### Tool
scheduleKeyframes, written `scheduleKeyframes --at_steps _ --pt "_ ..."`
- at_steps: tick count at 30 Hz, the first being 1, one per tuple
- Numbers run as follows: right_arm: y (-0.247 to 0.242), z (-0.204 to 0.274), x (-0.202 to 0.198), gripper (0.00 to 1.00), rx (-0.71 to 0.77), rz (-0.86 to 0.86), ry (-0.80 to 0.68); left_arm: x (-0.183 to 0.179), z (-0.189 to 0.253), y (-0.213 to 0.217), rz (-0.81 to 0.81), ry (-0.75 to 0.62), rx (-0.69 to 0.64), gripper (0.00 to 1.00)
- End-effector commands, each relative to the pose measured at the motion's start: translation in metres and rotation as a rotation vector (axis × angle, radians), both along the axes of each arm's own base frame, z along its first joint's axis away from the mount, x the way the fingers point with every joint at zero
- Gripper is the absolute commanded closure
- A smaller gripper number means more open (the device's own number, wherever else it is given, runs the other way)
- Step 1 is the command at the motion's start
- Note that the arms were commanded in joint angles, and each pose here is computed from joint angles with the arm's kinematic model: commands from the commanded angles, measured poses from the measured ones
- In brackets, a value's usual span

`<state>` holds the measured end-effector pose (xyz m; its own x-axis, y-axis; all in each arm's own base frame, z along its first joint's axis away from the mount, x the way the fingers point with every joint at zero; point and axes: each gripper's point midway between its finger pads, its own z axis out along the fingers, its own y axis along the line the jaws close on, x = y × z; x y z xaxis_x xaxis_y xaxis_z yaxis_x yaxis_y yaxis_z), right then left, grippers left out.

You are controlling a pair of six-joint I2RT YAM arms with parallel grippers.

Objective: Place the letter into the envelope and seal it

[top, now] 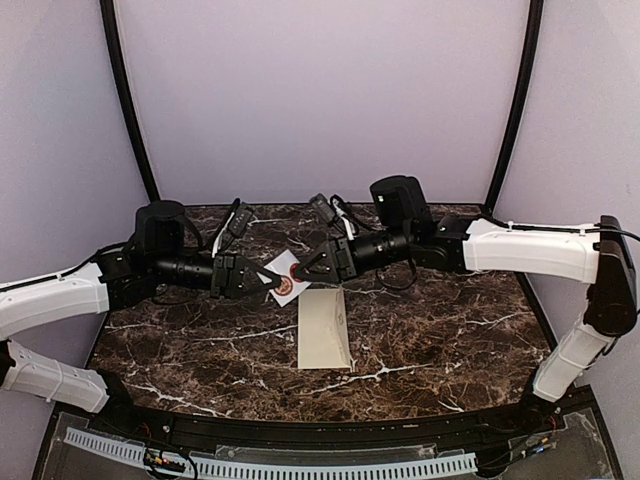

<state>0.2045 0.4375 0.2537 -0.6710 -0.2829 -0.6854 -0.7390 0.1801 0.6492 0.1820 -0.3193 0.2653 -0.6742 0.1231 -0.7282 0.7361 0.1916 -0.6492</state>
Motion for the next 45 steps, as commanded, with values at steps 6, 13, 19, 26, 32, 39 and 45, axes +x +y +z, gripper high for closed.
scheduleKeyframes --at_steps 6,13,19,26,32,39,45 --pt "-0.053 0.041 0.039 0.35 -0.015 -0.329 -0.161 0.018 0.013 0.008 0.137 -0.057 -0.006 1.0" --pt "-0.058 0.072 0.015 0.42 0.039 -0.308 -0.251 0.039 0.018 -0.001 0.157 -0.072 0.069 1.0" --pt "-0.03 0.076 -0.015 0.54 0.103 -0.193 -0.25 0.027 0.032 -0.023 -0.031 -0.108 0.003 1.0" --pt "-0.012 0.072 -0.02 0.62 0.118 -0.157 -0.243 0.006 0.047 -0.024 -0.152 -0.182 -0.076 1.0" --pt "-0.006 0.068 -0.021 0.65 0.114 -0.138 -0.23 -0.005 0.048 -0.021 -0.193 -0.179 -0.111 1.0" --pt "-0.004 0.07 -0.028 0.65 0.14 -0.099 -0.219 -0.01 0.052 -0.019 -0.212 -0.191 -0.139 1.0" --pt "-0.003 0.068 -0.035 0.66 0.15 -0.056 -0.205 -0.013 0.055 -0.018 -0.225 -0.199 -0.151 1.0"
